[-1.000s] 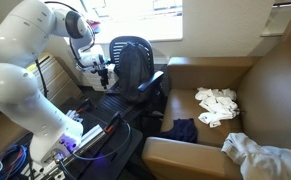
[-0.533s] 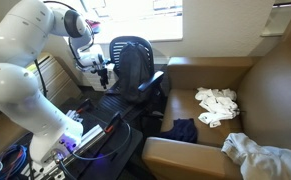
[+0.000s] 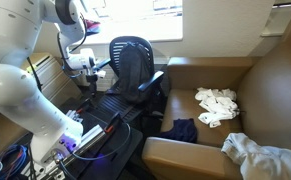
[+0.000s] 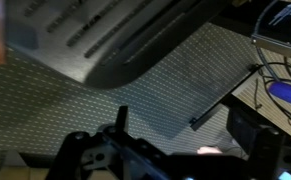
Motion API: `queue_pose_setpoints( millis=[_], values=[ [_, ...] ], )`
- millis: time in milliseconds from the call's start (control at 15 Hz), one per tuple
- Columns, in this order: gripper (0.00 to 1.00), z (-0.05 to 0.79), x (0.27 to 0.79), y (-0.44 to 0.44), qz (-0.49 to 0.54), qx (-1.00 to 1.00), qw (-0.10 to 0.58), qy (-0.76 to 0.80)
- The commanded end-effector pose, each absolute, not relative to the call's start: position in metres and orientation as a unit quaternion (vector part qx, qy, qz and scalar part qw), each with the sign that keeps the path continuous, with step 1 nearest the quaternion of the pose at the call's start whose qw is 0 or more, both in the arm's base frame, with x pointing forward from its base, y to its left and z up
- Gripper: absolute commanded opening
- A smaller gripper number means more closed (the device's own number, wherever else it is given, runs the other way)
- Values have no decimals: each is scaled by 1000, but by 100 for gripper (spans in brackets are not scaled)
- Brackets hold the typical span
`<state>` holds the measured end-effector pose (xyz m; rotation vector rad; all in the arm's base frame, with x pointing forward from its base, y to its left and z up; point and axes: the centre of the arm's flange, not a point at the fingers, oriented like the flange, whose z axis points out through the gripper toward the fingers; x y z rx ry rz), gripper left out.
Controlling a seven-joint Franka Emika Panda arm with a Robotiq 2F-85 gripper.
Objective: Take the belt off the seat and put it on the back of the chair
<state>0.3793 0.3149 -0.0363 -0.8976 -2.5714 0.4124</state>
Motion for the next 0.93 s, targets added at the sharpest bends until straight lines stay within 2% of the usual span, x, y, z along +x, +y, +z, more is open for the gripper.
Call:
queue_pose_setpoints(
  millis=[0,67,267,333,600,867],
  values=[
    [100,-41,361,306,161,-312,204,-914],
    [100,-45,349,300,168,-309,211,-912],
    [100,-43,357,305,162,-311,205,-914],
    [100,-50,366,309,159,-323,184,-915],
    [100,-89,406,324,142,-338,197,-909],
    [100,-120,435,326,144,-401,171,-888]
  ],
)
